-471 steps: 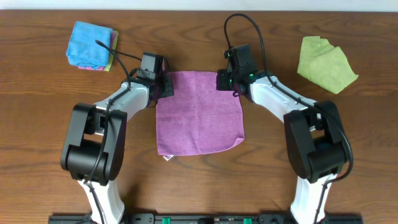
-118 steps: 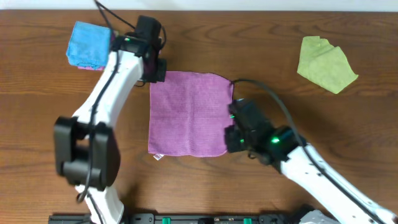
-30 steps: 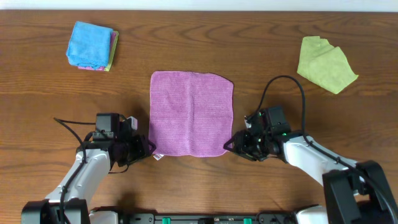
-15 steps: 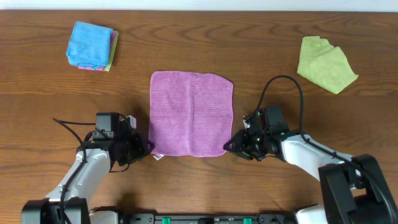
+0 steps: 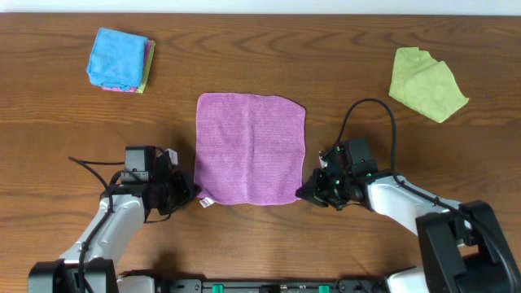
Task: Fold the cloth
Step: 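Lift the bottom corners and fold them up over the top edge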
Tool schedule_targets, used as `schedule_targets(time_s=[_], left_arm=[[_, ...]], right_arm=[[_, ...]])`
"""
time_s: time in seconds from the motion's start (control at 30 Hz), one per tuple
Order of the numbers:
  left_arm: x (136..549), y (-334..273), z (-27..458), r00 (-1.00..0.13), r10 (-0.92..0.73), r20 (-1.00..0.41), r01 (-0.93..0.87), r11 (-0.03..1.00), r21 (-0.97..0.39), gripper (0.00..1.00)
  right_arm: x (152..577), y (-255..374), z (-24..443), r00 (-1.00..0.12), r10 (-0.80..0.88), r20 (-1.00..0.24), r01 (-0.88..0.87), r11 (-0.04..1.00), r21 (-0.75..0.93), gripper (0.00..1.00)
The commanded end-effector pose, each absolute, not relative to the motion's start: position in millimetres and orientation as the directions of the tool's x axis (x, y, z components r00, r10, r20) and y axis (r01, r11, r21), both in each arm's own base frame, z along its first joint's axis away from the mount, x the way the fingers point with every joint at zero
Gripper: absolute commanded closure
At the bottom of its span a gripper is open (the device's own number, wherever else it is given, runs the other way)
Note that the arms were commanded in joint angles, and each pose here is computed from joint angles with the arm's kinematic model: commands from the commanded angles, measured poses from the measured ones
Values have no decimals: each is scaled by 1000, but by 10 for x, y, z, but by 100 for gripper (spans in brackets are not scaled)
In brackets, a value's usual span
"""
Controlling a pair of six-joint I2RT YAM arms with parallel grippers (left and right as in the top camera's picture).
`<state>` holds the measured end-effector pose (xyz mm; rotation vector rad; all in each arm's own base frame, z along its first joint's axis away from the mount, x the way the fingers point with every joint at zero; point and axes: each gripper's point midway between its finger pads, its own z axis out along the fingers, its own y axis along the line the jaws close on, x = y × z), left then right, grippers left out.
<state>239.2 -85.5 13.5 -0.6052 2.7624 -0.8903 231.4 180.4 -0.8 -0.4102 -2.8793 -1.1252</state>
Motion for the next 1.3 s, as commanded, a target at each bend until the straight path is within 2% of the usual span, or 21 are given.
schedule_targets(time_s=[0.0, 0.27, 0.47, 0.53, 1.03, 1.27], left_arm=[[2396, -943, 199, -904, -428, -5, -325, 696, -640, 94], [2541, -979, 384, -908, -415, -54, -273, 684, -676, 94], [2959, -901, 809, -892, -369, -260, -116, 745, -657, 94], [3043, -868, 880, -883, -360, -302, -93, 763, -639, 94], [3401, -833, 1040, -803, -313, -507, -27, 869, -493, 94], [3486, -787, 1116, -779, -311, -545, -29, 885, -464, 94]], right_arm=[[2284, 1899, 57, -970, 202, 136, 238, 667, 706, 99], [2479, 1995, 412, -983, 184, 26, 137, 623, 771, 99], [2802, 1993, 930, -958, 211, -192, -19, 626, 779, 98], [2869, 1969, 1005, -948, 224, -228, -34, 641, 767, 98], [3124, 1683, 898, -890, 313, -331, 28, 763, 645, 98], [3268, 1369, 919, -858, 281, -430, 58, 885, 463, 98]])
